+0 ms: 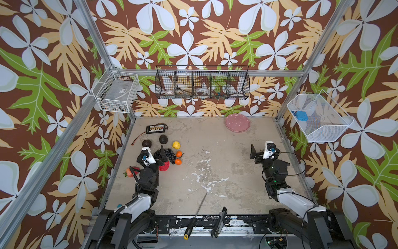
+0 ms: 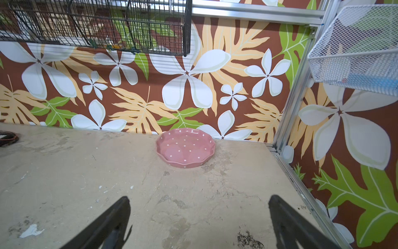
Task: Place and organize the fake fruits in the fruit bowl
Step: 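Grip the pink dotted plate rim with the right gripper while the left arm lifts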
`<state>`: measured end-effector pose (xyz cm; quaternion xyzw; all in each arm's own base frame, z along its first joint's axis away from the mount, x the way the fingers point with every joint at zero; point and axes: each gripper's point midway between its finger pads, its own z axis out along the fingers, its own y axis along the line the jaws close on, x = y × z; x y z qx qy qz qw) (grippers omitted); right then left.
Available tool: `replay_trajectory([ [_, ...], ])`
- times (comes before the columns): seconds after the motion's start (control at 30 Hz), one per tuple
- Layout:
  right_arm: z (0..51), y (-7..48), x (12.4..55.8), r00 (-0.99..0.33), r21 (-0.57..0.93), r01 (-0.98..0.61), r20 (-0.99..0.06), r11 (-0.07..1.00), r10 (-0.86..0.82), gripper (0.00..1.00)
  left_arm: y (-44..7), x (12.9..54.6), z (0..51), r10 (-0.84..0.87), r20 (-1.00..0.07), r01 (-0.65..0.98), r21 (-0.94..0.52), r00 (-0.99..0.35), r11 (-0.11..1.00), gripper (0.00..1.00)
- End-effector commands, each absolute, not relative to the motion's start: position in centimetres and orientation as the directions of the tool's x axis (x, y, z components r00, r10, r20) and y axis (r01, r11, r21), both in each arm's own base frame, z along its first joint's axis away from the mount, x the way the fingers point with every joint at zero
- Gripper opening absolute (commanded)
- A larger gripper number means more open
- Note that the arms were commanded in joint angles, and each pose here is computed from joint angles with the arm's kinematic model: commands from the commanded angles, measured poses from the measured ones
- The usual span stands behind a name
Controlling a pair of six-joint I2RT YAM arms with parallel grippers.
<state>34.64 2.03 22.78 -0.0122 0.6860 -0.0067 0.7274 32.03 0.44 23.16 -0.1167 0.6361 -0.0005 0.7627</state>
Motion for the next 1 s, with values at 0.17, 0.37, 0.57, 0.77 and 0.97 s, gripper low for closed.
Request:
replay_trajectory([
  [0.17, 27.7, 2.2, 33.8, 0.025, 0.289, -0.027, -0.957, 0.957, 0.29, 1.0, -1.5, 30.9, 26.7, -0.575, -0.791, 0.036, -0.582, 0.209, 0.813, 1.0],
  [0.37, 26.5, 2.5, 35.5, -0.099, 0.429, -0.027, -0.9, 0.903, 0.425, 0.99, -2.1, 30.4, 23.6, -0.852, -0.522, -0.014, -0.853, 0.042, 0.522, 1.0],
  [0.57, 22.9, 2.8, 39.0, -0.245, 0.441, 0.047, -0.865, 0.896, 0.438, 1.0, -5.3, 29.3, 22.5, -0.743, -0.646, 0.041, -0.759, -0.172, 0.65, 1.0],
  [0.77, 18.8, 3.0, 43.9, -0.353, 0.474, 0.146, -0.795, 0.868, 0.493, 0.98, -8.1, 28.5, 20.5, -0.655, -0.675, 0.068, -0.713, -0.34, 0.698, 1.0],
  [0.97, 14.4, 3.2, 49.0, -0.45, 0.459, 0.224, -0.734, 0.86, 0.509, 0.91, -9.4, 28.1, 20.0, -0.621, -0.68, 0.089, -0.699, -0.39, 0.709, 1.0],
])
